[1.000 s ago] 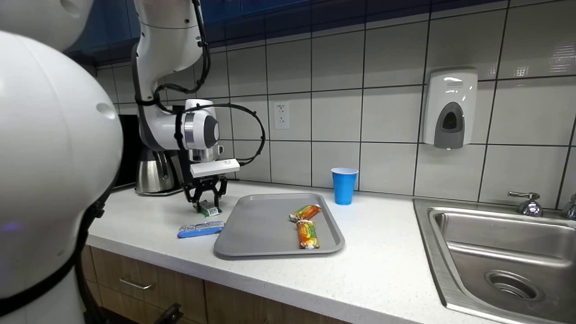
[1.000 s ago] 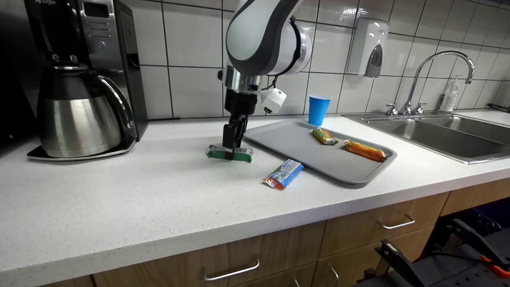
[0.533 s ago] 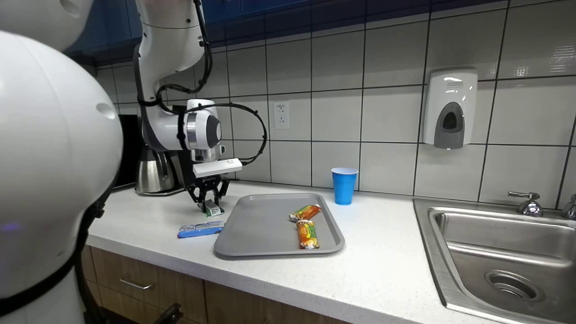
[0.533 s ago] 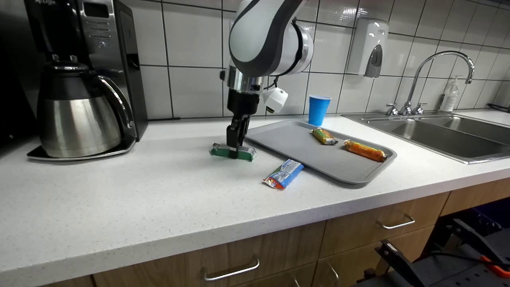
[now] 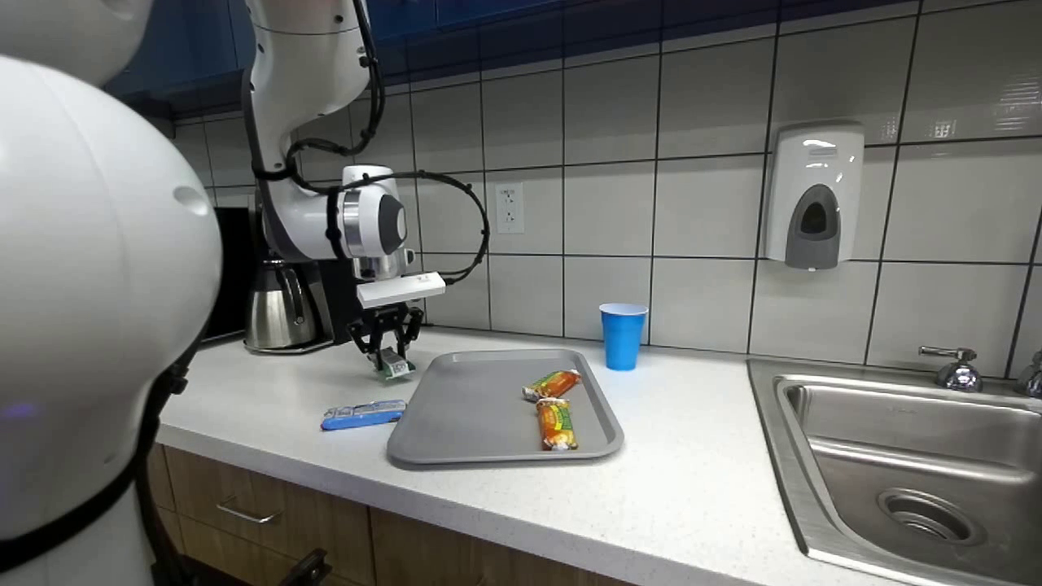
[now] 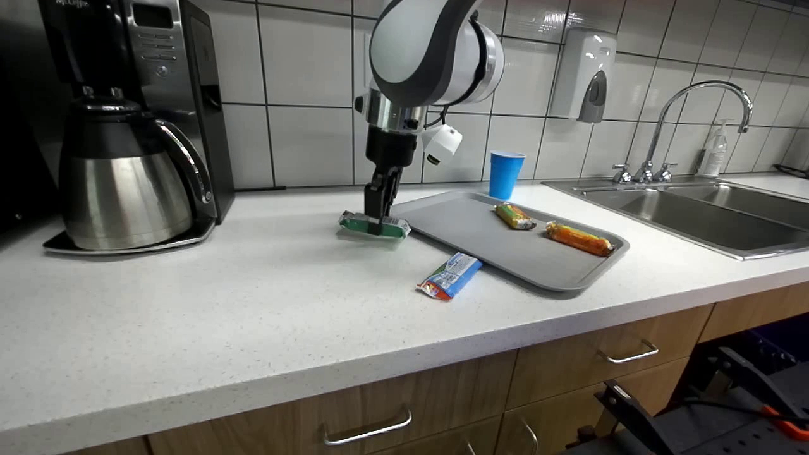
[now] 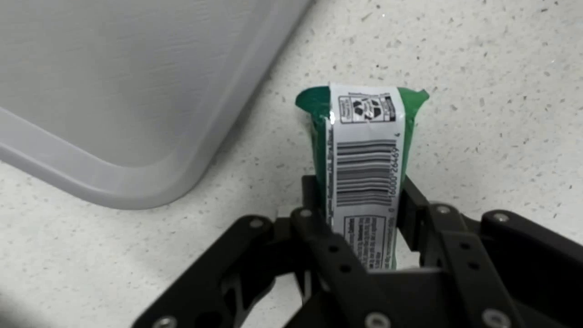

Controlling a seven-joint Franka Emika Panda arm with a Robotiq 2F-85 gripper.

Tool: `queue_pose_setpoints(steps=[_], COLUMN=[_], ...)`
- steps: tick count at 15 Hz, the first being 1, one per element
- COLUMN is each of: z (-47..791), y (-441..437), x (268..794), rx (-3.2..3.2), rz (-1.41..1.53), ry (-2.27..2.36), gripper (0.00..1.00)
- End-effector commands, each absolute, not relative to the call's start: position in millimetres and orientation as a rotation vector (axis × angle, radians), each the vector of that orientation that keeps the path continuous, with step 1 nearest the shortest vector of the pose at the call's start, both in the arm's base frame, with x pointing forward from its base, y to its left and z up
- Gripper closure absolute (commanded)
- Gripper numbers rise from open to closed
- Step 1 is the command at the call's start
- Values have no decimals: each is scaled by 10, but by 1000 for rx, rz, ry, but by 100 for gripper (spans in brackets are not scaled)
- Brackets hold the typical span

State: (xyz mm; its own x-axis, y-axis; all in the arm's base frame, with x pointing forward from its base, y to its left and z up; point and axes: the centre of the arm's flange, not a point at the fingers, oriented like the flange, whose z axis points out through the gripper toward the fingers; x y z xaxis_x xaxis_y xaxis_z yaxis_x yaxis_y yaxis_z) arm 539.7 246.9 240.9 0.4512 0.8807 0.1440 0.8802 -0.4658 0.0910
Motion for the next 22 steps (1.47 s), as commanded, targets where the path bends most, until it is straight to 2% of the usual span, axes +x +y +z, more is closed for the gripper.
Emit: queue_pose_setpoints(steps=[1,10,22], z=[2701,2804,2547], y=[2318,1769,1234], x=[5369,5584,5561], rx=[2673,2753,2845], rz=[291,309,284], ry=[1576,1332,1020], gripper=[82,82,82])
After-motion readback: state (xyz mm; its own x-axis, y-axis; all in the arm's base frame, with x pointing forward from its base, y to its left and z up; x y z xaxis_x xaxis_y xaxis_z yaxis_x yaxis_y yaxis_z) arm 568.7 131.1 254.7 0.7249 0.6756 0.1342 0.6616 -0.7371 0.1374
